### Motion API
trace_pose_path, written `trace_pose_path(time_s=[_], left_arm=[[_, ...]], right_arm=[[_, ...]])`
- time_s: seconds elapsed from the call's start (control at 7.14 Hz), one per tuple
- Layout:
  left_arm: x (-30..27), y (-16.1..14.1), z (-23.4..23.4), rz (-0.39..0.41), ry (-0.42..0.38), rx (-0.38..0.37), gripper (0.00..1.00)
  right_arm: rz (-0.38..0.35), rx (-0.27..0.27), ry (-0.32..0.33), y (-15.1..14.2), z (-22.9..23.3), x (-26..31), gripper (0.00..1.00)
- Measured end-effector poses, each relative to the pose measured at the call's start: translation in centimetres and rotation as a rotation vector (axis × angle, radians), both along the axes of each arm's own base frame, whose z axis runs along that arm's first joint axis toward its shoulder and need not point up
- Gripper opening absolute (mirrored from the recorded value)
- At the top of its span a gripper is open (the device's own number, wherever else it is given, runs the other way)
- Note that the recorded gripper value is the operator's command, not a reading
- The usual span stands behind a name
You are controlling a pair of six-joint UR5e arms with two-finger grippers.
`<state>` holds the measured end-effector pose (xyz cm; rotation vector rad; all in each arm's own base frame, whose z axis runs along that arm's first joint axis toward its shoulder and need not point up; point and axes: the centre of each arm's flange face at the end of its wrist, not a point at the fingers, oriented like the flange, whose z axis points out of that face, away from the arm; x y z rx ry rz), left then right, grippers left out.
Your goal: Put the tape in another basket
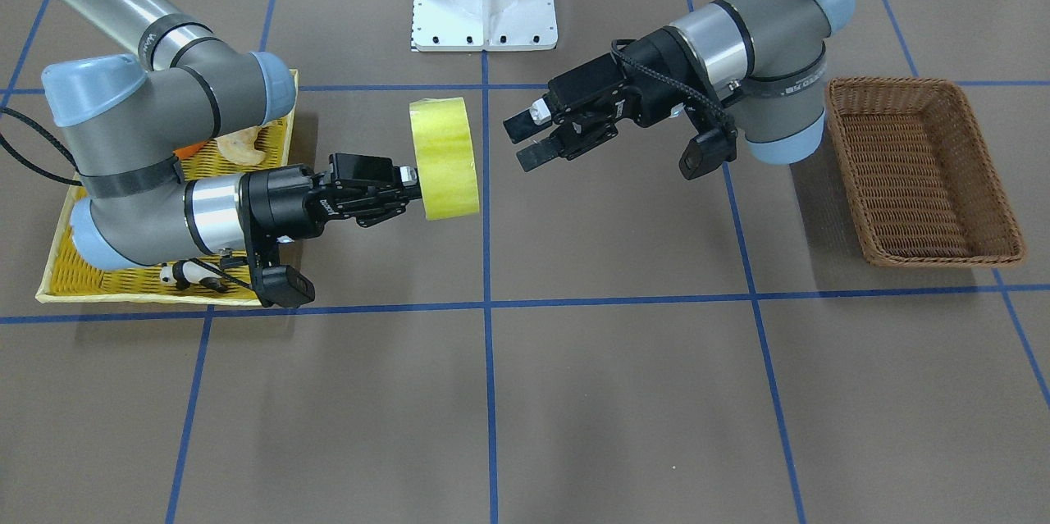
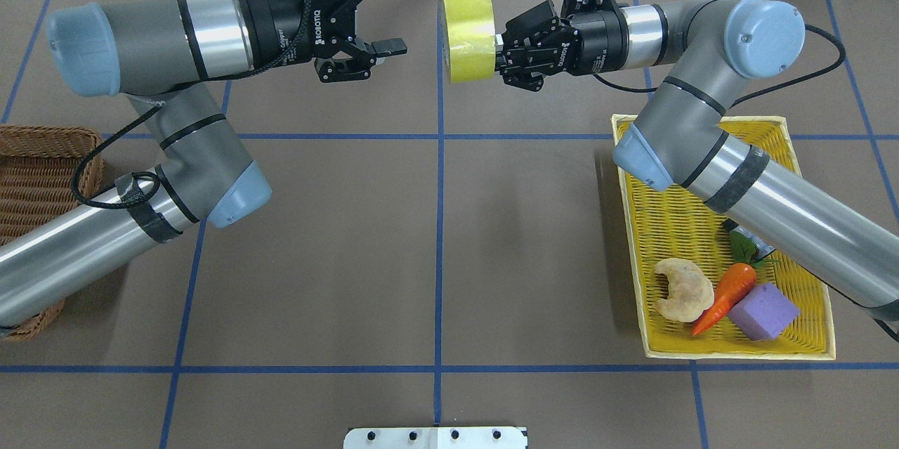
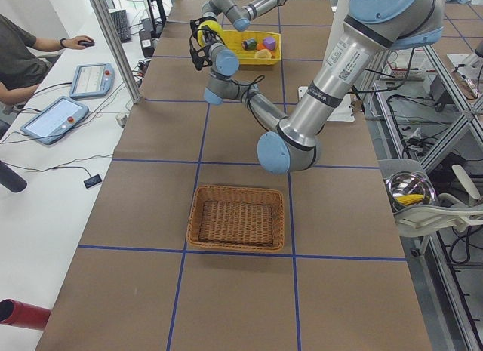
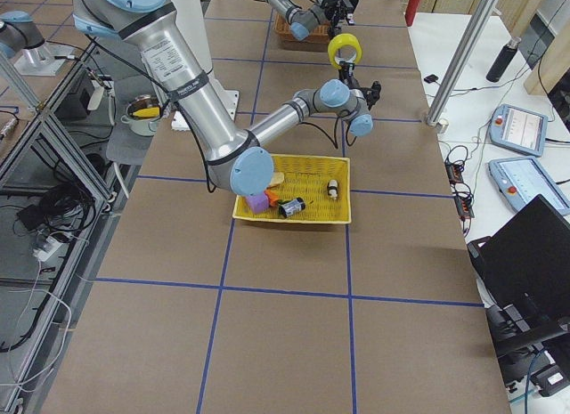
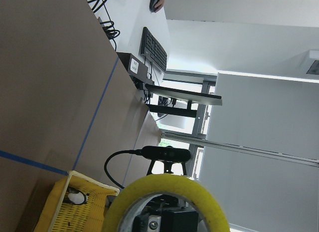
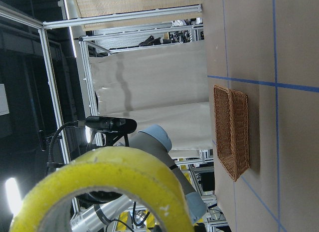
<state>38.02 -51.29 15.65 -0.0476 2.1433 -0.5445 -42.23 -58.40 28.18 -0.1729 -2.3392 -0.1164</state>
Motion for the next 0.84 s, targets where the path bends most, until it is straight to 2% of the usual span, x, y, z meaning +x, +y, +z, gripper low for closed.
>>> trace_pose_path(time_s=[0.42, 0.56, 0.84], left_arm=[[1.3, 1.2, -0.6, 0.028, 0.052, 0.038, 0.96], [1.4, 1.4, -0.9, 0.032, 0.061, 0.045, 0.88], [1.5, 1.4, -1.4, 0.031, 0.069, 0.051, 0.61]], right_arm=[[-0.015, -0.012, -0.016, 1.2, -0.3, -1.8, 0.0], [-0.02, -0.012, -0.016, 1.5, -0.2, -2.1, 0.0], [-0.031, -0.009, -0.019, 2.0, -0.5, -2.8, 0.0]])
